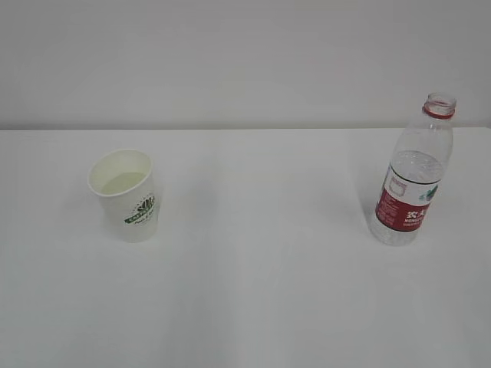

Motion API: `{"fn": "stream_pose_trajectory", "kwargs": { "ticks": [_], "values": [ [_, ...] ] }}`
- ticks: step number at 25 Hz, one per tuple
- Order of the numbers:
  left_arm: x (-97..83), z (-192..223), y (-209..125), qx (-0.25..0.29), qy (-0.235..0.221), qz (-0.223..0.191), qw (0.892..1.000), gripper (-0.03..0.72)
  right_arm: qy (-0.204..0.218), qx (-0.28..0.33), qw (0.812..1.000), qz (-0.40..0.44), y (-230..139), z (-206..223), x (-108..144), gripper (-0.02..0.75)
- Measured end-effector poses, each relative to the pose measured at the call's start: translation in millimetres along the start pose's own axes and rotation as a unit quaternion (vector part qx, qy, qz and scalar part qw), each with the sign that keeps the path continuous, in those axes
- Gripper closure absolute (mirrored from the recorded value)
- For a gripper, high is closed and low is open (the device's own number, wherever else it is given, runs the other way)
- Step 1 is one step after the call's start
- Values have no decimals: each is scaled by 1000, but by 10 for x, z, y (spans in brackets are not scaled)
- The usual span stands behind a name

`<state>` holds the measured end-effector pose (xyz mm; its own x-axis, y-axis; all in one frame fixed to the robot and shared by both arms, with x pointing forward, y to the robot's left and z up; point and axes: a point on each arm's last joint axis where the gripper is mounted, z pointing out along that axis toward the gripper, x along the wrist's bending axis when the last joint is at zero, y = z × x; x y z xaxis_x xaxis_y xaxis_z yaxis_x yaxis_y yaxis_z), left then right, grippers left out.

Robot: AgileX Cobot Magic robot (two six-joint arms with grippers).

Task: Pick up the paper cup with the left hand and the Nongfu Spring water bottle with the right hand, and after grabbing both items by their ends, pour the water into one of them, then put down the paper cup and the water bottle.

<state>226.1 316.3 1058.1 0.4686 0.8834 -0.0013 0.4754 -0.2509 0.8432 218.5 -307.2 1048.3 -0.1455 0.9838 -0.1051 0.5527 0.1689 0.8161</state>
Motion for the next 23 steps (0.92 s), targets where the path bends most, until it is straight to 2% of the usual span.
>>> {"fn": "stream_pose_trajectory", "kwargs": {
  "ticks": [23],
  "values": [
    [0,0,0,0,0,0,1000,353,0,0,1000,0,0,0,0,151]
  ]
}}
